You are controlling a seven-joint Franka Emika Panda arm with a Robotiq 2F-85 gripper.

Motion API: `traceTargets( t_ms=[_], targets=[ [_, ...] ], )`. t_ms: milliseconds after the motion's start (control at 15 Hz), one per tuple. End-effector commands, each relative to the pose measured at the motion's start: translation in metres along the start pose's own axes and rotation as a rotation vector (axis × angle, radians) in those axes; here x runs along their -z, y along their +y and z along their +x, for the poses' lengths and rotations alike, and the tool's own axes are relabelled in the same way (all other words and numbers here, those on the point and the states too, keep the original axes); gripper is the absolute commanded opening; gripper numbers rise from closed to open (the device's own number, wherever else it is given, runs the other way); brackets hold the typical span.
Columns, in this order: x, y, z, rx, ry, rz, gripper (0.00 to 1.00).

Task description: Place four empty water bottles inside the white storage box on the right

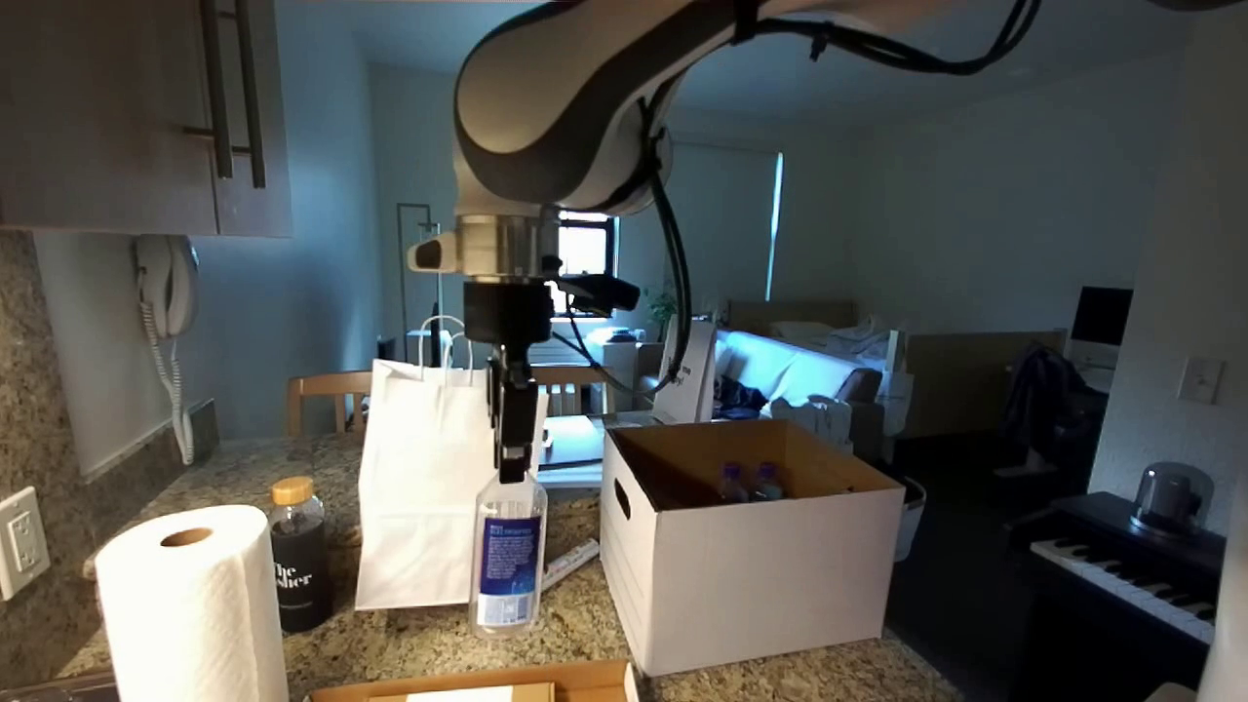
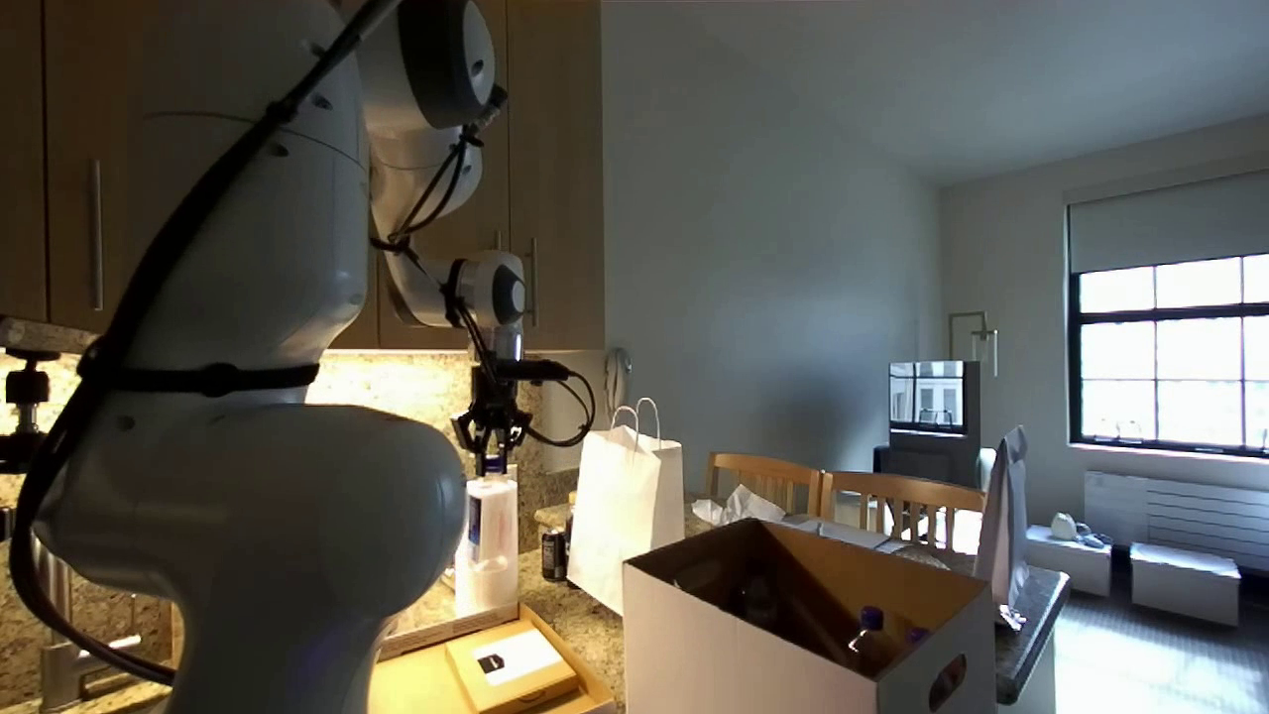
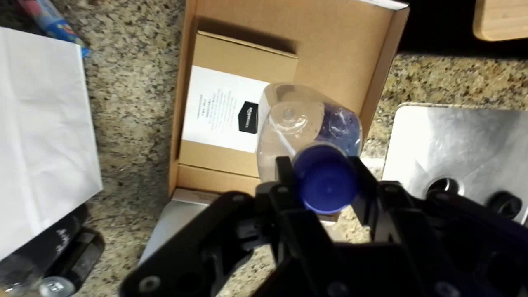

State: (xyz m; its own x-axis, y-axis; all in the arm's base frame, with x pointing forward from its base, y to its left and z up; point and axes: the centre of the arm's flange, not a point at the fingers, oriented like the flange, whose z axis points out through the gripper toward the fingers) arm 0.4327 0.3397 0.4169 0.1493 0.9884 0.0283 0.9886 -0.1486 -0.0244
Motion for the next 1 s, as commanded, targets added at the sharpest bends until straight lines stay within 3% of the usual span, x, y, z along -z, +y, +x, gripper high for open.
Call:
traceTargets(
  t_ms=[0,267,533,933],
  targets=[
    [0.058,0.009,-0.031,-0.17,0.077,-0.072,0.12],
    [0.114,0.031,-0.065,-0.358,0.161,-0.142,0.12],
    [0.153,0.053,-0.118,-0.536,0.237,-0.163,0.12],
    [0.179,0.077,-0.2,-0.736,0.327,-0.177,0.12]
  ],
)
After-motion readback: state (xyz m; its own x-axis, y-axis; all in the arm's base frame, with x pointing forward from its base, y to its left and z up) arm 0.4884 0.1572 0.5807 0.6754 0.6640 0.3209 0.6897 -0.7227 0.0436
